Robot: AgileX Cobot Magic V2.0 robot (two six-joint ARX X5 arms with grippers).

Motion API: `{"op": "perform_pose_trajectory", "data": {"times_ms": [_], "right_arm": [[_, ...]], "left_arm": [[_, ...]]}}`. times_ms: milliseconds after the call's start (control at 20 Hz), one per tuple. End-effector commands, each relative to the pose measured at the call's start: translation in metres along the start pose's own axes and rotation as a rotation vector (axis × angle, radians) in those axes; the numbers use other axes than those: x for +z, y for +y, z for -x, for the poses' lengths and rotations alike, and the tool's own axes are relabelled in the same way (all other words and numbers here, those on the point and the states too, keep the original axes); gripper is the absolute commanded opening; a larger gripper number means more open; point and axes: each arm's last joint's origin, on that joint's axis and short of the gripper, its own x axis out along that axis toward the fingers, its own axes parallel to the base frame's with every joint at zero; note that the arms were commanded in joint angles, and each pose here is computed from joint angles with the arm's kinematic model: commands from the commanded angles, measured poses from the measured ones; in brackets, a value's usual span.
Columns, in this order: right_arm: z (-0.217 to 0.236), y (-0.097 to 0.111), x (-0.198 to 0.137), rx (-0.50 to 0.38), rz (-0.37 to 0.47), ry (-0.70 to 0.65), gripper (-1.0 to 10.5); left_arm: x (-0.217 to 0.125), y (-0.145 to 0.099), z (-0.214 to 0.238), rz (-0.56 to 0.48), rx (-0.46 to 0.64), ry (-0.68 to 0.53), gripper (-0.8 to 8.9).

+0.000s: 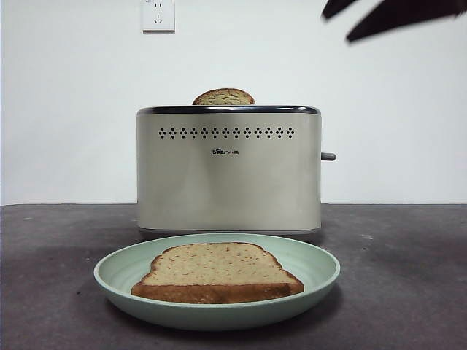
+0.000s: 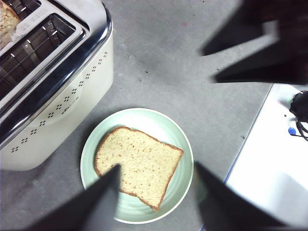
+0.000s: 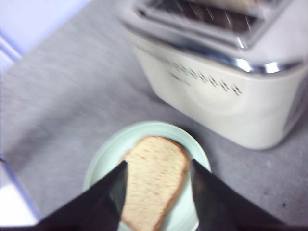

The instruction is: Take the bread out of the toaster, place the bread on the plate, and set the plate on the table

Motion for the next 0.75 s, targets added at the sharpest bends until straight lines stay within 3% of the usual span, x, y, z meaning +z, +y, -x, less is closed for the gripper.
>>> {"op": "perform_pose_trajectory", "data": {"times_ms": [50,100,750], "right_arm": [[0.0123,0.0076,-0.0019,0.013,0.028,-0.002,0.4],[0.0174,0.0093,-0.004,0.015,0.044,0.0,0.1],[0.02,0.0097,-0.0059,0.012,0.048,0.01,0.1]], "left_arm": [[0.0057,-0.0016,0.0045,0.0,0.007,-0.026,0.4],[0.0057,-0.0016,0.0045,0.0,0.006,-0.025,0.02],[0.0068,-0.0014,0.0045,-0.004,0.008,-0.036,0.08]]}}
